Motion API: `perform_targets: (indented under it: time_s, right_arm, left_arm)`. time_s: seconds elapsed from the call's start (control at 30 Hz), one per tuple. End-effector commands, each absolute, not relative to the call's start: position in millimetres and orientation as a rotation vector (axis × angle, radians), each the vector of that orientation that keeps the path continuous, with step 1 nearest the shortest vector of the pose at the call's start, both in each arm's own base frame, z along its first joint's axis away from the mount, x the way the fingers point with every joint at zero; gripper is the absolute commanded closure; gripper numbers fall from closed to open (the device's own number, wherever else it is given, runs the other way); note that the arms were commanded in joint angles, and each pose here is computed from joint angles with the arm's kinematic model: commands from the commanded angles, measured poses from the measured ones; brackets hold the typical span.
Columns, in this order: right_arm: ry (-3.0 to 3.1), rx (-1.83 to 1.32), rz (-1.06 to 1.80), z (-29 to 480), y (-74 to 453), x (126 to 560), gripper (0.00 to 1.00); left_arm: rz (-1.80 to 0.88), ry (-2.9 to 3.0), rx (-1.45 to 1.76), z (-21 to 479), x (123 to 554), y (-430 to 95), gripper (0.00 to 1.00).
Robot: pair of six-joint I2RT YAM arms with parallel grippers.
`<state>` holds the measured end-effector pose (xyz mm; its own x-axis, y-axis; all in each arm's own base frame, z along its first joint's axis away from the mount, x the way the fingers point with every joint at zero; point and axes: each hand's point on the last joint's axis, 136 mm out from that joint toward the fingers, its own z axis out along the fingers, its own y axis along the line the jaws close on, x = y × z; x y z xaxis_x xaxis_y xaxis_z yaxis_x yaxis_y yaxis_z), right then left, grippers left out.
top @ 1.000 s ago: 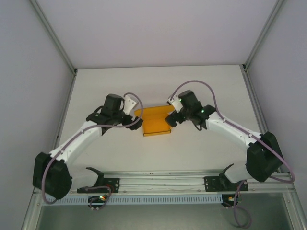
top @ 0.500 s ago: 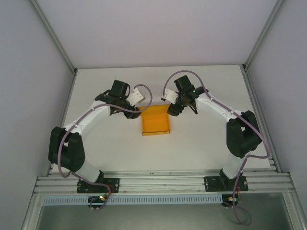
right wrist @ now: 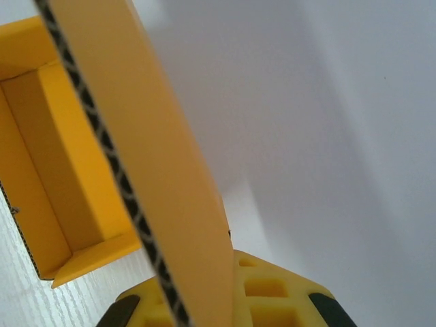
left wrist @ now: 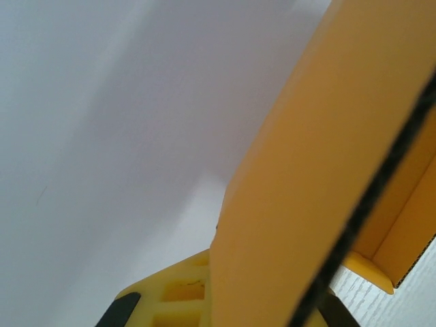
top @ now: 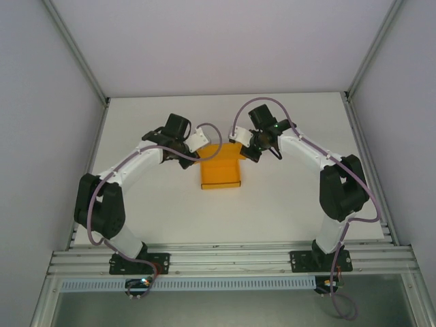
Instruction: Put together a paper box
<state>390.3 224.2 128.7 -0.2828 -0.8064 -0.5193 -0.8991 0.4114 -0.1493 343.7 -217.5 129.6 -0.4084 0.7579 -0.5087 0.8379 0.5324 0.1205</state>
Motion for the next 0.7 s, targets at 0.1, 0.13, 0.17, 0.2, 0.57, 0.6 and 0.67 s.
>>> perform_targets:
  time_s: [0.1, 0.13, 0.17, 0.2, 0.57, 0.6, 0.67]
  right_arm:
    - [2.21, -1.041, 0.271, 175.0, 230.6, 410.5, 1.0]
    - [2.217, -0.954, 0.261, 181.6, 229.8, 416.8, 1.0]
    - [2.225, -0.88, 0.257, 187.0, 228.8, 421.9, 1.0]
    - [2.239, -0.797, 0.25, 190.4, 226.2, 427.2, 1.0]
    - [2.348, 0.018, 0.425, 187.4, 229.3, 463.3, 1.0]
    - [2.337, 0.05, 0.443, 189.4, 233.8, 464.4, 1.0]
    - [2.321, 0.068, 0.476, 191.8, 244.9, 465.4, 1.0]
  left_arm:
    - [-0.131, 2.274, 1.007, 161.3, 373.2, -223.4, 1.0]
    - [-0.13, 2.28, 0.961, 163.9, 376.8, -223.4, 1.0]
    - [-0.133, 2.292, 0.904, 165.5, 381.0, -223.4, 1.0]
    - [-0.123, 2.31, 0.831, 166.2, 386.0, -221.4, 1.0]
    - [-0.341, 2.456, 0.084, 163.4, 412.1, -230.0, 1.0]
    - [-0.344, 2.464, 0.0, 161.4, 414.2, -228.4, 1.0]
    - [-0.383, 2.458, -0.091, 157.0, 419.1, -231.6, 1.0]
